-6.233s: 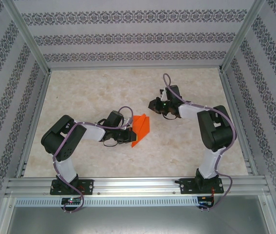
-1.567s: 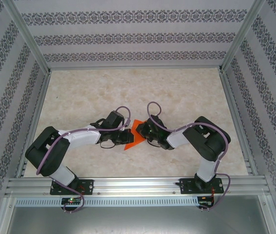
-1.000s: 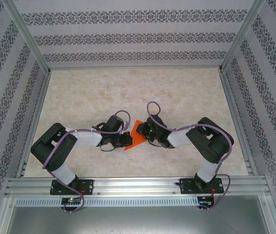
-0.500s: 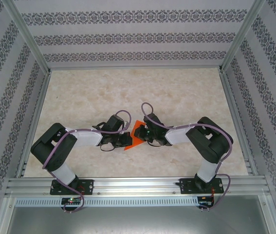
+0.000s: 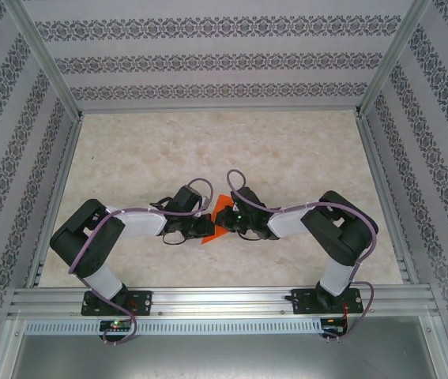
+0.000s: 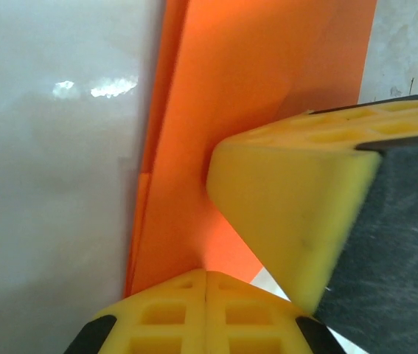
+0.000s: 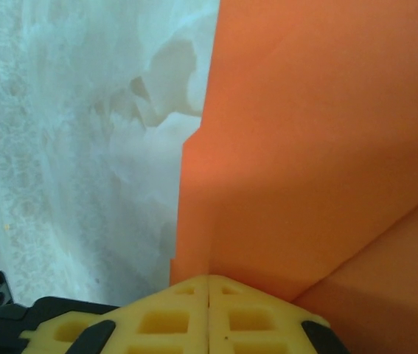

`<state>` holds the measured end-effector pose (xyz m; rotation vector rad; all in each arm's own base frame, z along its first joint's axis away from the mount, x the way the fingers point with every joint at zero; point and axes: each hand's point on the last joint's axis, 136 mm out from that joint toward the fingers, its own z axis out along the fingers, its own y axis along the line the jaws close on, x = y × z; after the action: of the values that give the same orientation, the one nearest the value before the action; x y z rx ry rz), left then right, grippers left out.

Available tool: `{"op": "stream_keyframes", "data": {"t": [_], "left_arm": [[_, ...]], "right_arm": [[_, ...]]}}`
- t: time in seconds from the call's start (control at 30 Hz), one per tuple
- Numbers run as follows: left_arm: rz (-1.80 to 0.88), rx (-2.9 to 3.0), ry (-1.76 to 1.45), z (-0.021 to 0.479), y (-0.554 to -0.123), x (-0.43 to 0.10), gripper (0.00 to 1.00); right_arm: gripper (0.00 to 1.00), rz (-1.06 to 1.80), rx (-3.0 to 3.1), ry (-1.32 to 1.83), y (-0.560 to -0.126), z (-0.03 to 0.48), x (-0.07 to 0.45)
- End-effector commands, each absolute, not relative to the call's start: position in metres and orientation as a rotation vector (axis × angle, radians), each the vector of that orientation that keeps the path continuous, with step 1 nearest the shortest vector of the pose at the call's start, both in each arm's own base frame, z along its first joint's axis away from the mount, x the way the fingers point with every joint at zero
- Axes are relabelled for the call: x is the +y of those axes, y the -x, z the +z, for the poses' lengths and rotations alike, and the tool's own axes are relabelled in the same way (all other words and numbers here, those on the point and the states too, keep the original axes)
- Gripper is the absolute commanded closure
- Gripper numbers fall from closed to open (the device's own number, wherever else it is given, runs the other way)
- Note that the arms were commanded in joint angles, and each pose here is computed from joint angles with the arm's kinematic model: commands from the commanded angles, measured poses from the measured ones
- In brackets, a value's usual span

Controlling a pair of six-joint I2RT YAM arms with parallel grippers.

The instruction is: Fold a paper plane with a square sheet of paper (pick it up from the middle)

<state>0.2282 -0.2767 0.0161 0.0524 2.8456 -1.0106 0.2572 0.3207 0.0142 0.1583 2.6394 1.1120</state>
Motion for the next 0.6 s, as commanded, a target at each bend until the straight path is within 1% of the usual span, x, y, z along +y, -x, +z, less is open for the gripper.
{"op": "stream_keyframes", "data": {"t": [0.0, 0.17, 0.37, 0.57], "left_arm": [[-0.846, 2.962, -0.016, -0.011, -0.214, -0.254, 1.00], [-0.802, 2.981, -0.010, -0.014, -0.210, -0.246, 1.00], [-0.782, 2.996, -0.020, -0.017, -0.207, -0.243, 1.00], [-0.780, 3.004, -0.024, -0.019, -0.205, -0.242, 1.00]], "right_arm": [[0.93, 1.017, 2.708, -0.152, -0.251, -0.010, 0.313], [0.92, 0.895, 2.678, -0.301, -0.273, -0.009, 0.283], [0.91, 0.747, 2.680, -0.322, -0.303, 0.001, 0.258], [0.90, 0.814, 2.612, -0.393, -0.333, -0.002, 0.233]]}}
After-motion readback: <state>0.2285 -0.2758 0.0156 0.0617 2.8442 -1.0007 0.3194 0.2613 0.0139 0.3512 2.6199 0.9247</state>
